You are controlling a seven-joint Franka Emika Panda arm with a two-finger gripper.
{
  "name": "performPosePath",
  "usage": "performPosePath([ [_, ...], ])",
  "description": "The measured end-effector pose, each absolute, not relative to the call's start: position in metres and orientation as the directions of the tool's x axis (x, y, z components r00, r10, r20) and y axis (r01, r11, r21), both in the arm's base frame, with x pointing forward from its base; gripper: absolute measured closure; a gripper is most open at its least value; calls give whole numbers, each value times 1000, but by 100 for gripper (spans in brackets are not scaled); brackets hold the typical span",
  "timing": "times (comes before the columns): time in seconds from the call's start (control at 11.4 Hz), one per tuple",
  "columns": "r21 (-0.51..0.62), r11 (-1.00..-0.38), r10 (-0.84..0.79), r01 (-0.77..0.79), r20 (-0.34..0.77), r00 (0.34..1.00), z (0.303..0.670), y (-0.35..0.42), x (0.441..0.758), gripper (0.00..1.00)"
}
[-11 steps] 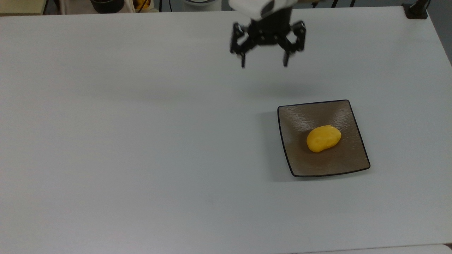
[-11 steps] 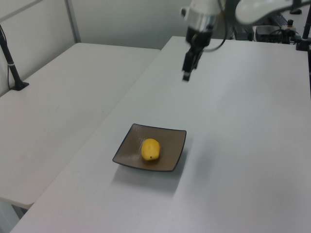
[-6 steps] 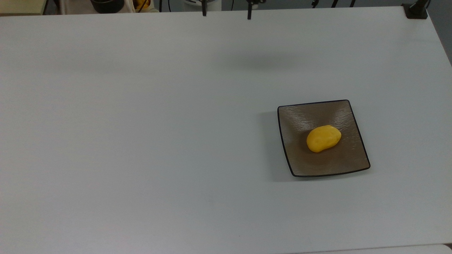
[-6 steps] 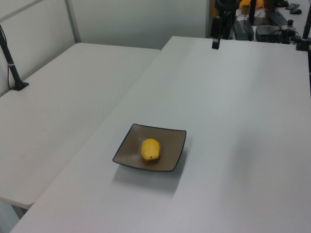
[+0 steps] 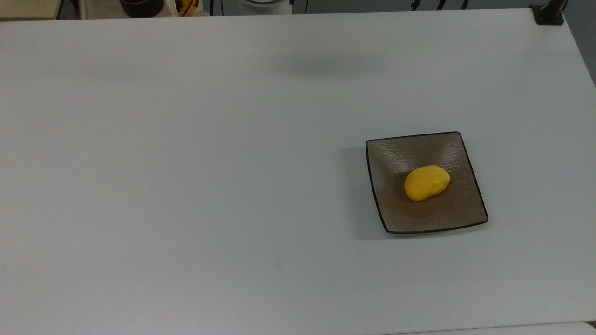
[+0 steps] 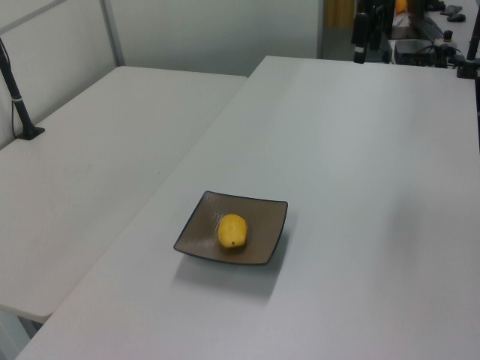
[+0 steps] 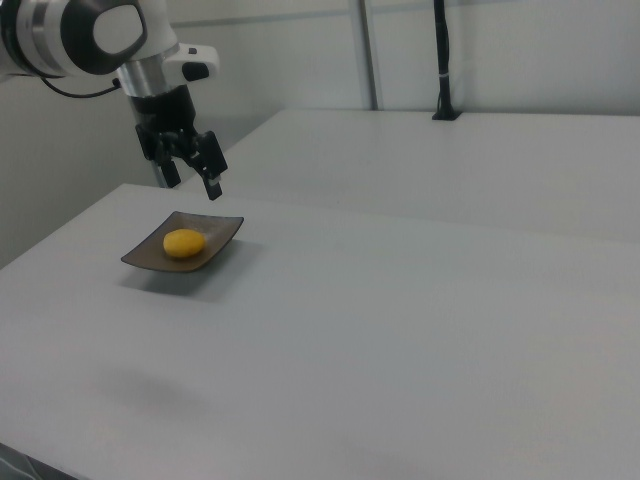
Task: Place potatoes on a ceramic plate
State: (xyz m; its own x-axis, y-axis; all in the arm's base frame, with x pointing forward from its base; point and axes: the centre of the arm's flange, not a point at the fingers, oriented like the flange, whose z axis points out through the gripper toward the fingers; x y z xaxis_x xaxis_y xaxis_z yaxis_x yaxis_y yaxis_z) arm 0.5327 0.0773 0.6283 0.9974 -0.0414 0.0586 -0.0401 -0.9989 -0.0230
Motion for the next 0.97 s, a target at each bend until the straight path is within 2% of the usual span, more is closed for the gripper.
performPosePath([
  [0.35,-22,-985,166,170,104,981,631,56,540,0],
  [0.97,-18,-979,201,204,103,974,628,53,541,0],
])
